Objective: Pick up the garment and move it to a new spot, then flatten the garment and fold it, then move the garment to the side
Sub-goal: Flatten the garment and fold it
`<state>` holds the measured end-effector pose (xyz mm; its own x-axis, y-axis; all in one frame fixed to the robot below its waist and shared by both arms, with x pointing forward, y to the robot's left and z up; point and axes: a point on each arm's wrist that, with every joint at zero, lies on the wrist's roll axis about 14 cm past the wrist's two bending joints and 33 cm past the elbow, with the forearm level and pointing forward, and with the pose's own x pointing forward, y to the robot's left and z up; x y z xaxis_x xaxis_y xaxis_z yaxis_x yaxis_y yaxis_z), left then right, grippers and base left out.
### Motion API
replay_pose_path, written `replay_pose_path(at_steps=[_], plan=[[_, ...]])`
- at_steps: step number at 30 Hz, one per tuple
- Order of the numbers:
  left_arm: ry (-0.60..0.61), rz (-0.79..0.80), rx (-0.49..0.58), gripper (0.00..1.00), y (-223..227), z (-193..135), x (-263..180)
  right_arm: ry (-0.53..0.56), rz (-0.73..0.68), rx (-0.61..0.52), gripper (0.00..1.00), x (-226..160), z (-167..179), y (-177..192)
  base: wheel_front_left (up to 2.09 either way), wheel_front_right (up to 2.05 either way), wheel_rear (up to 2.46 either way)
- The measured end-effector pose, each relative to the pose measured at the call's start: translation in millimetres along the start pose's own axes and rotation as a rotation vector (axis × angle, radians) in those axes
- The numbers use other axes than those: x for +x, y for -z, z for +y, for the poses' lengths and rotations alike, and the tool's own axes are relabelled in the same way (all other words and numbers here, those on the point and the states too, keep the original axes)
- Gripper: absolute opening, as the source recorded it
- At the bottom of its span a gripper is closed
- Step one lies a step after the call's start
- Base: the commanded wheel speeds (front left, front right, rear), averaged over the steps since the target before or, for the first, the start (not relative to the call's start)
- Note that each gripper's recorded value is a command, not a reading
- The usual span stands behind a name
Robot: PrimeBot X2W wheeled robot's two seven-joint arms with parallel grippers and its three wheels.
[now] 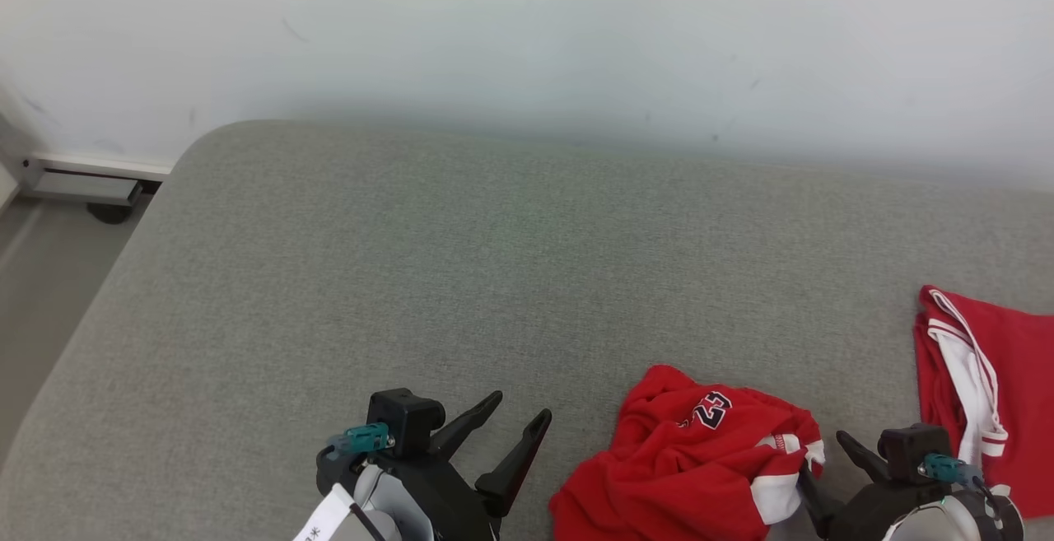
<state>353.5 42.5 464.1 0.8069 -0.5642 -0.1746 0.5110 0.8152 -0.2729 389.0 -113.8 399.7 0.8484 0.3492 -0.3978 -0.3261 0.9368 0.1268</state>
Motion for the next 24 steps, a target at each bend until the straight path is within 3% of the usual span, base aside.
replay_pose_path(at_steps=[2,3,4,6,13,24], plan=[[-0.013,-0.011,-0.004,1.0,-2.9,3.8,-2.3,-0.018,0.02,-0.009,1.0,3.9,5.1,2.1,0.0,0.0,0.0],[-0.02,-0.016,-0.006,1.0,-4.2,5.8,-3.3,-0.025,0.026,-0.013,0.85,5.3,7.1,3.0,0.0,0.0,0.0],[-0.027,-0.018,-0.007,1.0,-4.8,8.1,-4.5,-0.03,0.036,-0.016,0.85,6.4,8.8,4.8,0.0,0.0,0.0],[-0.048,-0.02,-0.009,1.0,-4.7,13.7,-7.4,-0.044,0.054,-0.023,0.0,8.0,12.5,8.8,0.0,0.0,0.0],[-0.047,0.0,-0.033,1.0,7.2,10.8,-12.2,-0.049,0.029,-0.041,0.0,15.5,11.5,-6.3,0.0,0.0,0.0],[0.009,-0.017,-0.031,1.0,0.5,-7.4,-2.4,0.016,-0.268,-0.113,0.0,18.3,-21.8,-111.8,0.0,0.0,0.0]])
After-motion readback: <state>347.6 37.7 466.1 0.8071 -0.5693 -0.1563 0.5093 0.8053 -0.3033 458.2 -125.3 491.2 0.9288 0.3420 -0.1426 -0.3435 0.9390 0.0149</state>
